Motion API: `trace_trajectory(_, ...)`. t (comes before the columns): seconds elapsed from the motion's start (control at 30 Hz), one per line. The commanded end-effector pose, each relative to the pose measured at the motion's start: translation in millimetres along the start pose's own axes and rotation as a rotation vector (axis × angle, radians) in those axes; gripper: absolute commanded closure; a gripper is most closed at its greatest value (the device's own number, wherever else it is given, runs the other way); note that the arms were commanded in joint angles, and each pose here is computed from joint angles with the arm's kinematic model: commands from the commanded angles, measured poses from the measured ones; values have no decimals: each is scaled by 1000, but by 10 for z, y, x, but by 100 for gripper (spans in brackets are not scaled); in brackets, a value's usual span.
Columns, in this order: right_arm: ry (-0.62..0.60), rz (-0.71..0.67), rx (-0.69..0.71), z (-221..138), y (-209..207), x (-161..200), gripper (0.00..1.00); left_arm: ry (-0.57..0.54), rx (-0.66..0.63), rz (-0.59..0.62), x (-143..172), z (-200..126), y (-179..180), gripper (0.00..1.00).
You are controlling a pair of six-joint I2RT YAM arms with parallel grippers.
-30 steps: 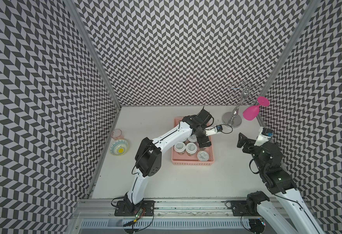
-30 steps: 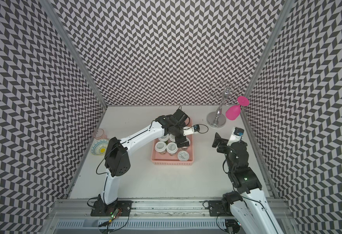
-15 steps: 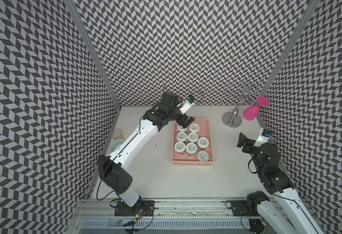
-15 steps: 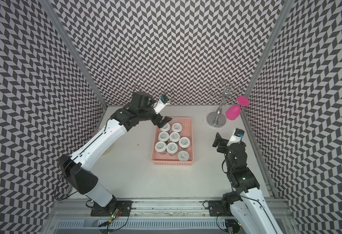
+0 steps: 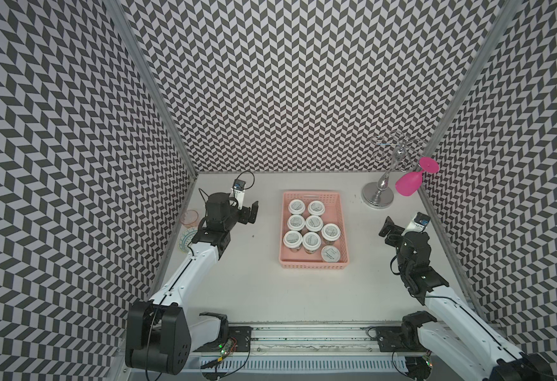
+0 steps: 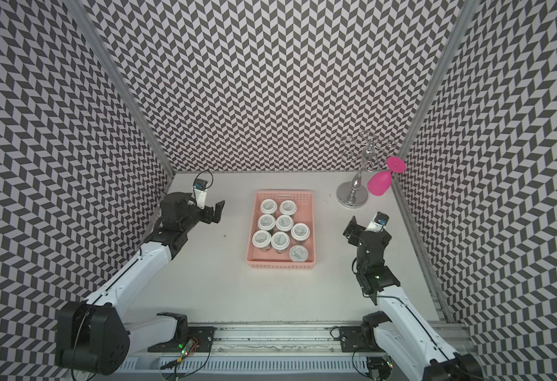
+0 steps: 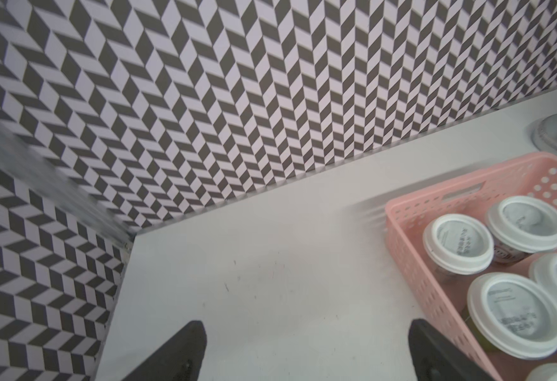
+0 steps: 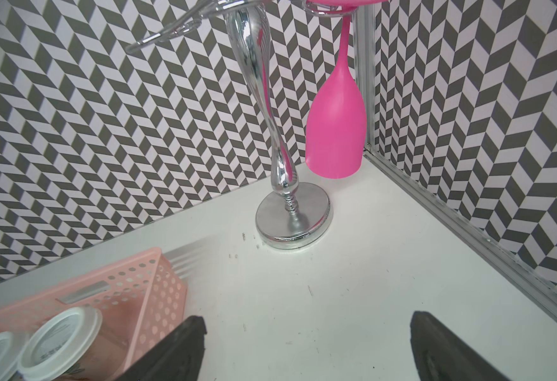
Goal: Put the yogurt in the basket
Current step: Reset both arms
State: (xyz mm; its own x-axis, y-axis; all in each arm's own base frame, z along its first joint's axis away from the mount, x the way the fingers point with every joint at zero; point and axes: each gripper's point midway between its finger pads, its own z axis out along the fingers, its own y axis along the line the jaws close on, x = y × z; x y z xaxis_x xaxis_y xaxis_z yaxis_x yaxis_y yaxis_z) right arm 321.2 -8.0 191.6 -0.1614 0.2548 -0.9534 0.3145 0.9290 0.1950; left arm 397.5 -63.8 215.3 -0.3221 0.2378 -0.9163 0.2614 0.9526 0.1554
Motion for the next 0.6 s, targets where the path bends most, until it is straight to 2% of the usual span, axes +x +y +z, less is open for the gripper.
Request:
trace_trajectory(0.0,-130,-9,55,24,-65,-206,1,-143,-69,-56,20,-47,134,0)
trace_trajectory(0.17,-174,-47,64,34,-135,-69,0,-202,-82,-88,475,-95,100,0)
trace_trajectory(0.33,-179,-86,62,114,-100,-12,1,-247,-84,-111,709,-103,104,0)
trace_trajectory(0.37,-184,-83,64,122,-104,-9,1,-260,-97,-117,692,-87,134,0)
trace_trajectory(0.4,-191,-81,64,127,-102,-23,1,-218,-107,-140,719,-28,167,0)
trace_trajectory(0.57,-221,-95,38,139,-135,48,0,-317,-185,-144,638,-103,283,0)
